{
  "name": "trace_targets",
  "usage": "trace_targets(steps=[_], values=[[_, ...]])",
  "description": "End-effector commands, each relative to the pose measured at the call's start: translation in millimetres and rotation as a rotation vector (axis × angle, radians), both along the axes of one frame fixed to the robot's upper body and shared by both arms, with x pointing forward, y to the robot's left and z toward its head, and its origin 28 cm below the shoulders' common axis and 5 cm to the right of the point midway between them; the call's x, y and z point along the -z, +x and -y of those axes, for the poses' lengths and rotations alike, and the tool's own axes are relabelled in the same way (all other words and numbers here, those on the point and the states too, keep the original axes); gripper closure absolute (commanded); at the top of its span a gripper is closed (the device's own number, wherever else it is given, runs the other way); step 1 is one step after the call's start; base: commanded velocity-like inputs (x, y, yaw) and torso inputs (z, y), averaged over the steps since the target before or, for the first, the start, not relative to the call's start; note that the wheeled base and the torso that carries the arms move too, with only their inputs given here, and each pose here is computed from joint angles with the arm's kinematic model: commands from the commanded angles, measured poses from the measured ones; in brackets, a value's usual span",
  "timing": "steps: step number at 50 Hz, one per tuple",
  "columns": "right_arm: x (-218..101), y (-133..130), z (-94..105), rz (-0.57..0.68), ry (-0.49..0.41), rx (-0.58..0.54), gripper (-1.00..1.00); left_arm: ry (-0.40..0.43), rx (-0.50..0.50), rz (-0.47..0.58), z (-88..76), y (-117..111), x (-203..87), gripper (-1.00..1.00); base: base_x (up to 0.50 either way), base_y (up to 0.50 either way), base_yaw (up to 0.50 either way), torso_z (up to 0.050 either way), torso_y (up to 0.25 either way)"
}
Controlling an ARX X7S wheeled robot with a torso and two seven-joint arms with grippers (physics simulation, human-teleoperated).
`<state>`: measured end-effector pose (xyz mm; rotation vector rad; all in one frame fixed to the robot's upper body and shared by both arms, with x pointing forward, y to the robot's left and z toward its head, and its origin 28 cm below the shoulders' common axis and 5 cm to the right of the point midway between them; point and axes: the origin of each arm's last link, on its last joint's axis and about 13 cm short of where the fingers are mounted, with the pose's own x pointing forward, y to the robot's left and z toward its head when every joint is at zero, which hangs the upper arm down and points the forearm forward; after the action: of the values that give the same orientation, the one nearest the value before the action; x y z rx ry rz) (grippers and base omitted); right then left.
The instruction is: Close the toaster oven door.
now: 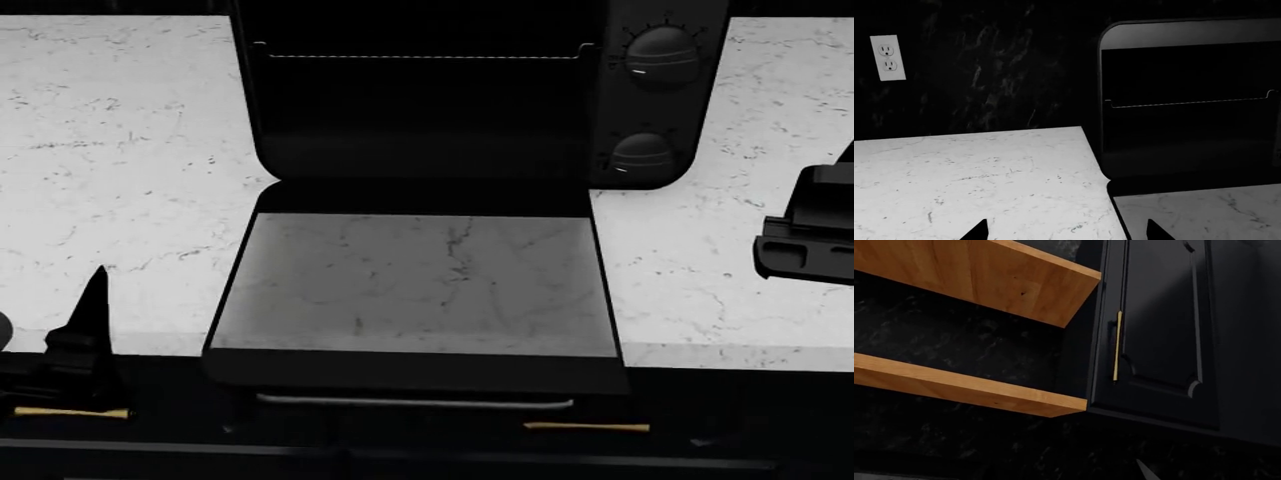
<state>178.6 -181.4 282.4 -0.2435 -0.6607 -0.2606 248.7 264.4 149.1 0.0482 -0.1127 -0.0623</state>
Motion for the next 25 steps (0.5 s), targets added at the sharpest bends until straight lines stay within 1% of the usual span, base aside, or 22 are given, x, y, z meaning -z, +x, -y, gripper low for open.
trace_targets(steps=[1,4,24,25], values=[[0.9,-1.0,1.6,0.014,0.018,0.004,-1.00,-0.004,0.007,-0.005,2.1,0.0,3.3,-1.00,0.00,0.00,0.00,0.000,0.000],[0.0,-0.1,0.8,0.010,0.003,0.007,-1.00,-0.004,0.009,-0.005,2.6,0.9,3.6,-1.00,0.11,0.00,0.00,0.000,0.000],[-1.3,-2.7,-0.6,0.016,0.006,0.005,-1.00,-0.017,0.011,-0.003,1.8,0.9,5.4,-1.00,0.48,0.00,0.00,0.000,0.000],[-0.9,-2.7,-0.7,0.015,0.005,0.003,-1.00,-0.018,0.013,-0.002,1.7,1.0,5.6,-1.00,0.00,0.00,0.00,0.000,0.000]])
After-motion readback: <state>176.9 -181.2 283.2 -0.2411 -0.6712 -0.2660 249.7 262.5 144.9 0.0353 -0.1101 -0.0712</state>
